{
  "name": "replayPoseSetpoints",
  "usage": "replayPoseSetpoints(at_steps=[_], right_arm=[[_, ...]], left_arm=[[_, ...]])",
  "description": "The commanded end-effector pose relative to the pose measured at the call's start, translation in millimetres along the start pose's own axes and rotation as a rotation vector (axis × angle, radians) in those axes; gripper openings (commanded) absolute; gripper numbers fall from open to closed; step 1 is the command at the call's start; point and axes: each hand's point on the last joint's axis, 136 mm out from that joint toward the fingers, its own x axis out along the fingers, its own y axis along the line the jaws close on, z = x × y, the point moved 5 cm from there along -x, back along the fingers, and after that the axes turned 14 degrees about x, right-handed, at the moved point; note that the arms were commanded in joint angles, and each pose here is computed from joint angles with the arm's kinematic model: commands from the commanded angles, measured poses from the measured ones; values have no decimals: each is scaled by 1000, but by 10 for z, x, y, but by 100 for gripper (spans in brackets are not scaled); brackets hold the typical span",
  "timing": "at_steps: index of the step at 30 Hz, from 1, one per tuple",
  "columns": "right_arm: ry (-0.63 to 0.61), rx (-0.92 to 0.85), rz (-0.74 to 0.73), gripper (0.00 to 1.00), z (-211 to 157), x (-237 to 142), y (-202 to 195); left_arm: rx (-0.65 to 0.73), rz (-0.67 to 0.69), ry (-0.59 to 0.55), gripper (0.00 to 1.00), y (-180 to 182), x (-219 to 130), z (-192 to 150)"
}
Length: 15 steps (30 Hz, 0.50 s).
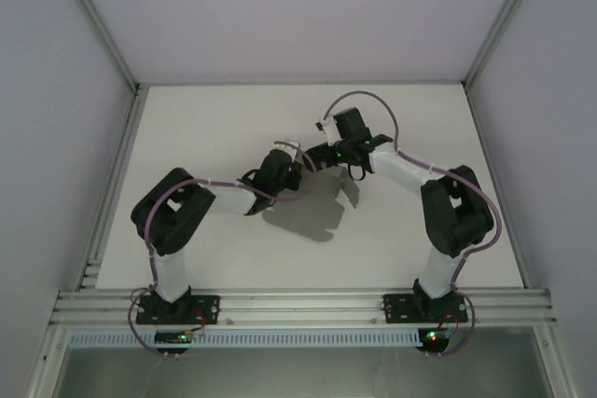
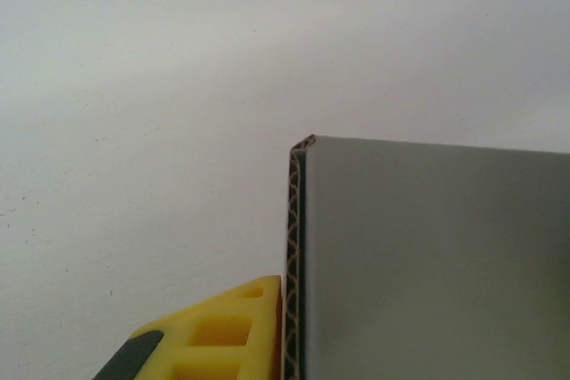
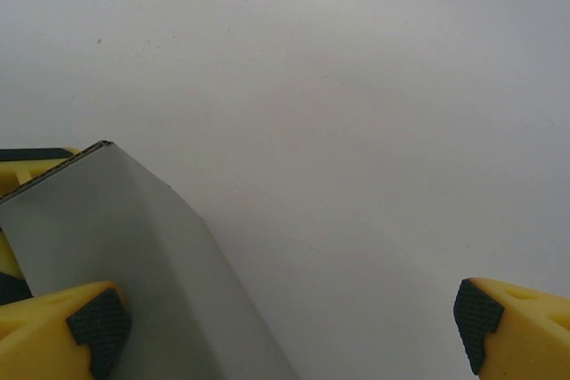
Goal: Assemble paper box
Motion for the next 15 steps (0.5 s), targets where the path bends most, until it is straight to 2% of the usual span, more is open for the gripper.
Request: replayPoseSetpoints(at_steps=[1,13,15], right_arm=[[342,-7,-167,99,-919,253,-257],[343,0,-195,99,-963,256,-299],[339,19,-197,98,-983,235,-299]], left_arm=[[8,-72,82,14,-120,22,-291],[15,-61,121,11,-114,76,-443],[13,-73,130,0,-135,77,-460]])
